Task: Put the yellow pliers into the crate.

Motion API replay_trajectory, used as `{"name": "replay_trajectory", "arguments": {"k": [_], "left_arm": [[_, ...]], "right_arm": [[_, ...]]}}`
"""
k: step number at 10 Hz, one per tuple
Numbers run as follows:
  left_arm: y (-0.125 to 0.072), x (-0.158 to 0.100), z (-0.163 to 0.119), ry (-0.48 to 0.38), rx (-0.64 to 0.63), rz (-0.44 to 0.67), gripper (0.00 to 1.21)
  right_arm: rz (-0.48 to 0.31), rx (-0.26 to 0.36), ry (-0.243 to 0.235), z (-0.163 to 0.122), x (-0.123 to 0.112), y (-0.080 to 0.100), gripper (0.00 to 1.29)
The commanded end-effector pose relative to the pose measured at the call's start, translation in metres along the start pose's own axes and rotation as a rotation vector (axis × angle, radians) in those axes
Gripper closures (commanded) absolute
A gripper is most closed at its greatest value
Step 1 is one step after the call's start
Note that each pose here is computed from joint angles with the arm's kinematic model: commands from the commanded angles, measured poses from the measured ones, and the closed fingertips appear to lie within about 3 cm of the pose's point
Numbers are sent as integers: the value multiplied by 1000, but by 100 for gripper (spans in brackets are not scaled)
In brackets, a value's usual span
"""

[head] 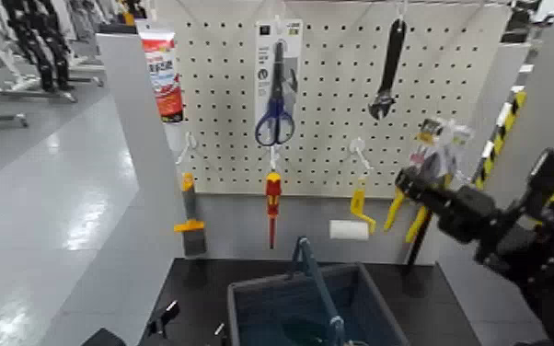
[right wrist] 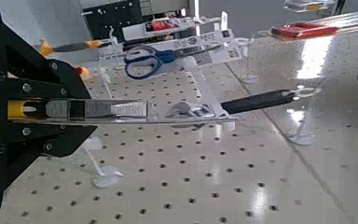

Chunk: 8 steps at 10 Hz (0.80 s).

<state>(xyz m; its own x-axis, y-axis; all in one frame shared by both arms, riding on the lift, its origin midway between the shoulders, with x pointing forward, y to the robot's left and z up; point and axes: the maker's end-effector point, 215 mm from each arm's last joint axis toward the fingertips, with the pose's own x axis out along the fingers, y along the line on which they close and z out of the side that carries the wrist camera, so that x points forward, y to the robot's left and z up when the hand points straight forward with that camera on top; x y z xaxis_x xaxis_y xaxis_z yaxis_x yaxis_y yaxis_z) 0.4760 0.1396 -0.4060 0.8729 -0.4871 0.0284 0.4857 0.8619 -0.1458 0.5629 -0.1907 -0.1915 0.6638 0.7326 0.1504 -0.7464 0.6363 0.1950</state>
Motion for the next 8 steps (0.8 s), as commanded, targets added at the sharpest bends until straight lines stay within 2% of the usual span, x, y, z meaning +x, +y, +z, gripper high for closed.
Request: {"name": "replay_trajectory", "arguments": {"k": [1,8], "left_arm": [[0,0,-1,1,-2,1,10],[-2,1,-2,-2,1,-3,10]], "right_arm": [[33,101,68,-63,11,23,111],[56,229,212,-152,10,39,111]]}}
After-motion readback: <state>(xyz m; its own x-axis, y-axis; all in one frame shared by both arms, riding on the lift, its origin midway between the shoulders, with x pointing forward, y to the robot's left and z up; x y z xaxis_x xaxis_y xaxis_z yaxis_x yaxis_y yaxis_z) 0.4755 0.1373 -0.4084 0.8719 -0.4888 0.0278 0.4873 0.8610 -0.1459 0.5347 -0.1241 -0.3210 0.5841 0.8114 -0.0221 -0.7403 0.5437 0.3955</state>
